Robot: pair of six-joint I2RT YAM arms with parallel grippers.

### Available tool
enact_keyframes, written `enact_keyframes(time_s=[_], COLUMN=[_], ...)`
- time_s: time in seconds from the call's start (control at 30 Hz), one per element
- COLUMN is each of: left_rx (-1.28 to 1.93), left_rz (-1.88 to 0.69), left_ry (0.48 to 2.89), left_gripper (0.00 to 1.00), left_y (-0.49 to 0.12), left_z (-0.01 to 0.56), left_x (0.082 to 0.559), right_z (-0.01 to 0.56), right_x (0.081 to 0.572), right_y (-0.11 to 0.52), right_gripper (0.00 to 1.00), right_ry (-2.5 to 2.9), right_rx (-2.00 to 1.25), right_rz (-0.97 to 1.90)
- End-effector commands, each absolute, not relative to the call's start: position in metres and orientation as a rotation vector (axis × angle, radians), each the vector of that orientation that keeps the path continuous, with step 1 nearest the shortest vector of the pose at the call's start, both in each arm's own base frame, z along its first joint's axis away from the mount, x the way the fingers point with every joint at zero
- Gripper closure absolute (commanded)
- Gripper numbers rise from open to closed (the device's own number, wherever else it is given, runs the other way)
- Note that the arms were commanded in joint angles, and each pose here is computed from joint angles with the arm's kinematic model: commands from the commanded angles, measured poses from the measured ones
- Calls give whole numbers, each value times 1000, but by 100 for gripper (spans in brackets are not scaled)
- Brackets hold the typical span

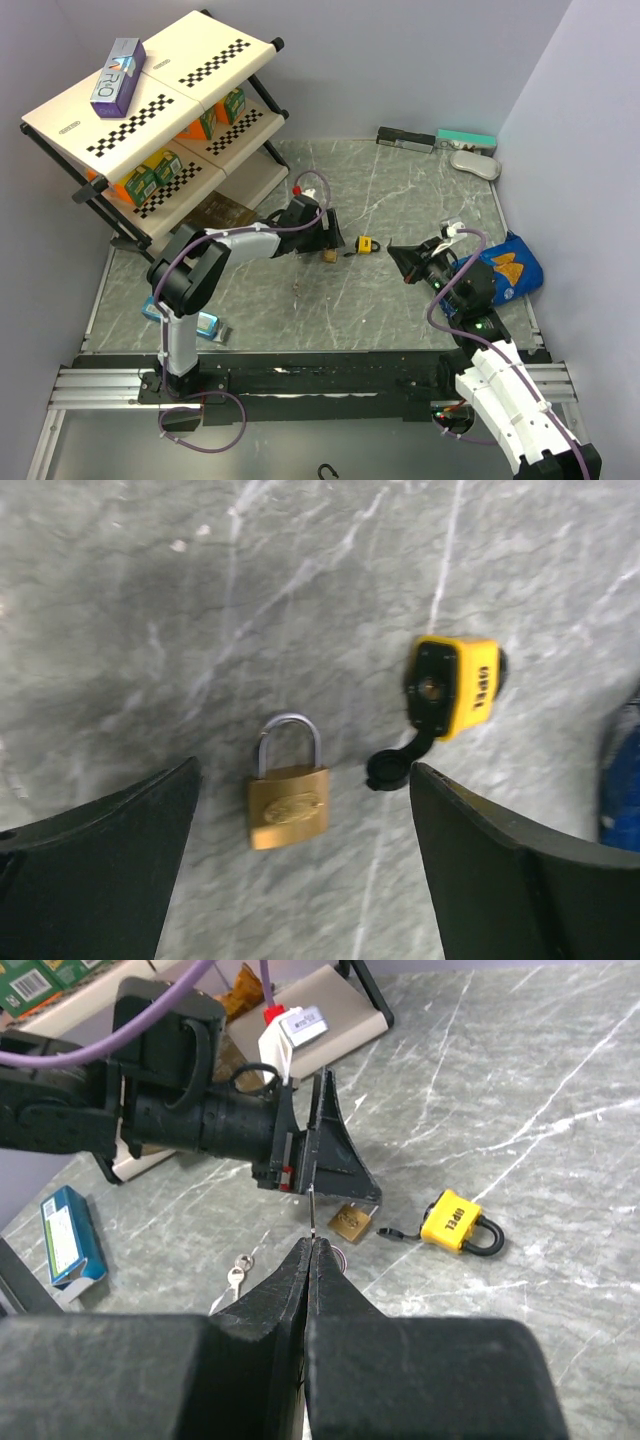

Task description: Unlock with the key

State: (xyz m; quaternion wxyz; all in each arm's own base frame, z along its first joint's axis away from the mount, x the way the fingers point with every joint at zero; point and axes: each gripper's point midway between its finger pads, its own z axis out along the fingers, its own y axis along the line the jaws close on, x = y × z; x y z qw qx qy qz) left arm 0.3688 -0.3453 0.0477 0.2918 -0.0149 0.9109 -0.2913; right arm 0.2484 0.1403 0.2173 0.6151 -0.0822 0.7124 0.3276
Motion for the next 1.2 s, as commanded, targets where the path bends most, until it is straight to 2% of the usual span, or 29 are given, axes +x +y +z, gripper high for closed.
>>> enact_keyframes(time_s=[0.0, 0.23, 0.4, 0.63, 0.87, 1.17], left_rx=[81, 186, 228, 315, 362, 439], left_rz=[-620, -491, -424, -292, -148, -58], left_ry=[2444, 2512, 2535, 2552, 2569, 2609], left_gripper=[10, 22, 25, 22, 34, 39], left_y=[-328, -322, -325, -335, -328, -328], left_z=[50, 38, 31, 21, 11, -10], left_x=[368, 357, 353, 347, 349, 338], right_z=[224, 221, 221, 219, 219, 218], right_x=[250, 250, 250, 250, 250, 250], right_y=[136, 137, 137, 136, 136, 136], right_gripper=[100, 100, 100, 100, 100, 100], right_ry=[1606, 1615, 1615, 1619, 1618, 1619], right_rx=[-185, -181, -180, -178, -176, -175], right_rz=[736, 748, 747, 748, 748, 750])
